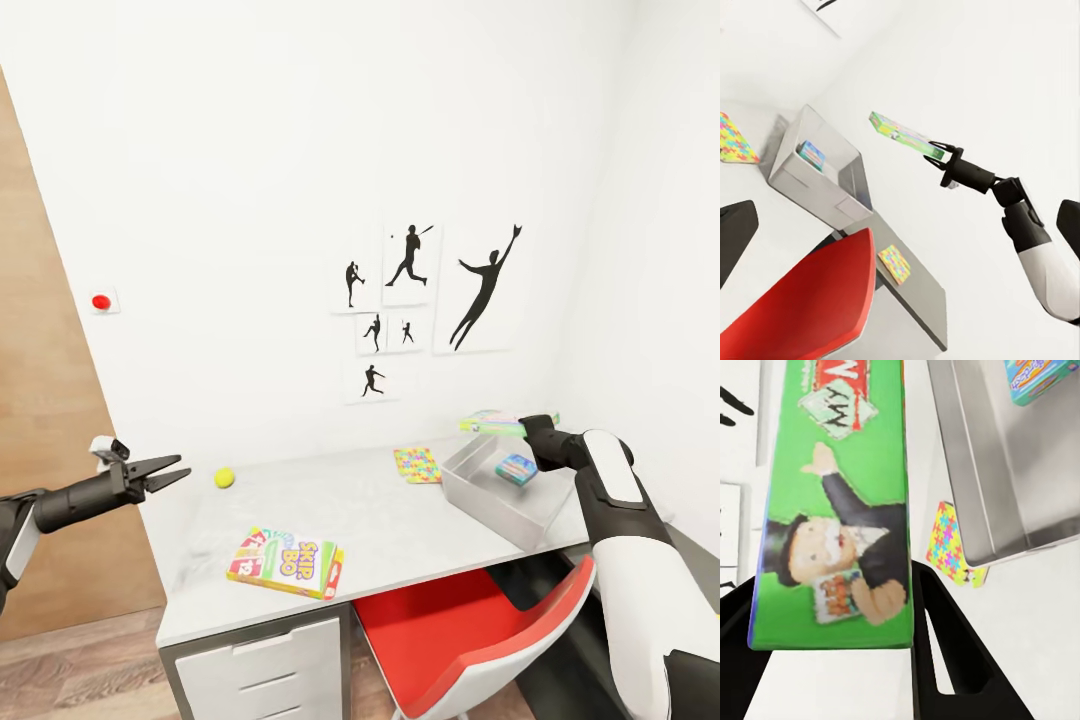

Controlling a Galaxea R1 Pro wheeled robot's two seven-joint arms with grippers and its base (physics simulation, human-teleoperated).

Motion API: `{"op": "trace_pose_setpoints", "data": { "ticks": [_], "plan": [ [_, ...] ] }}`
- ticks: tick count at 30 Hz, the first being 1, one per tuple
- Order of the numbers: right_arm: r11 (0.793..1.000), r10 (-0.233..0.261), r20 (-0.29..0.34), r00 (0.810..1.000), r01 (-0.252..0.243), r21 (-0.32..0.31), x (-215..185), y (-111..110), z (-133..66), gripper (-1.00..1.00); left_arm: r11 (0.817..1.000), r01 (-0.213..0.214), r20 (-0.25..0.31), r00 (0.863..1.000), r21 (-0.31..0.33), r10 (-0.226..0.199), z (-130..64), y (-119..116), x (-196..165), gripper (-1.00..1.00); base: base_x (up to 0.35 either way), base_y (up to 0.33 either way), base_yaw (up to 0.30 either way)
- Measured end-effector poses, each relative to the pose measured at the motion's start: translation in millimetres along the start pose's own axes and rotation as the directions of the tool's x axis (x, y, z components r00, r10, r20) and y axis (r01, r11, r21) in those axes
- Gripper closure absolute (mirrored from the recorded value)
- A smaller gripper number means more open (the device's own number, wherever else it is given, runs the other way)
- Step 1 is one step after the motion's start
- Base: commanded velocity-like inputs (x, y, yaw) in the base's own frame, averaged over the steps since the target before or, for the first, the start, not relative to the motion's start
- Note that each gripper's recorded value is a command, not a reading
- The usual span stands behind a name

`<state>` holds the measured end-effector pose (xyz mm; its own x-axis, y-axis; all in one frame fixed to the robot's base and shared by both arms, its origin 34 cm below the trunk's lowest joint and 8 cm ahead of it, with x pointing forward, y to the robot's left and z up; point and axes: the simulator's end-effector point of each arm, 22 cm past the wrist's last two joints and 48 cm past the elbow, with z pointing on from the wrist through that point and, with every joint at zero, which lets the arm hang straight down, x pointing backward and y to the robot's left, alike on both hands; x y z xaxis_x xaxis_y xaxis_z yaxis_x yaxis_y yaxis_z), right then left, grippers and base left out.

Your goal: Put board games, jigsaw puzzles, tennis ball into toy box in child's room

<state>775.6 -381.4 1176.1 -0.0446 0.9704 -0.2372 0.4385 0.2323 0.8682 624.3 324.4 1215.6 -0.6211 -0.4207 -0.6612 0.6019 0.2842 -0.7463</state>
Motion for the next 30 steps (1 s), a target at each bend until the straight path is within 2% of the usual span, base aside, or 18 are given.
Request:
{"op": "trace_pose_setpoints", "data": {
  "ticks": [2, 5, 9, 19, 25, 30],
  "plan": [
    [1.0, 0.0, 0.0, 1.0, 0.0, 0.0, 0.0, 0.1, 0.0, 1.0, 1.0, 0.018, 0.0, 1.0, -0.002, -0.018, -0.6, 1.1, 0.5, -1.0, 0.002, 0.001, 0.0],
    [1.0, 0.0, 0.0, 1.0, 0.0, 0.0, 0.0, 0.1, 0.1, 1.0, 0.996, 0.092, 0.0, 0.996, -0.005, -0.092, -1.5, 4.2, 2.5, -1.0, 0.0, 0.0, 0.0],
    [1.0, 0.001, 0.001, 1.0, -0.001, 0.0, -0.1, 0.0, 0.0, 1.0, 0.99, 0.143, 0.004, 0.99, -0.009, -0.143, -2.4, 10.4, 6.9, -1.0, 0.0, 0.0, 0.0],
    [1.0, 0.001, -0.015, 1.0, -0.001, 0.011, 6.2, -7.0, 4.8, 1.0, 0.988, 0.154, 0.004, 0.988, -0.009, -0.154, -2.2, 12.0, 8.4, -1.0, 0.0, 0.0, 0.0],
    [1.0, 0.005, -0.035, 0.999, -0.006, -0.03, 16.7, 0.3, 8.0, 1.0, 0.988, 0.153, 0.003, 0.988, -0.008, -0.153, -2.1, 11.9, 8.5, -1.0, 0.0, 0.0, 0.0],
    [0.999, 0.01, -0.044, 0.999, -0.011, -0.03, 22.1, -2.8, 11.1, 1.0, 0.989, 0.151, 0.002, 0.989, -0.008, -0.151, -1.8, 11.5, 8.4, -1.0, 0.0, 0.0, 0.0]
  ]
}}
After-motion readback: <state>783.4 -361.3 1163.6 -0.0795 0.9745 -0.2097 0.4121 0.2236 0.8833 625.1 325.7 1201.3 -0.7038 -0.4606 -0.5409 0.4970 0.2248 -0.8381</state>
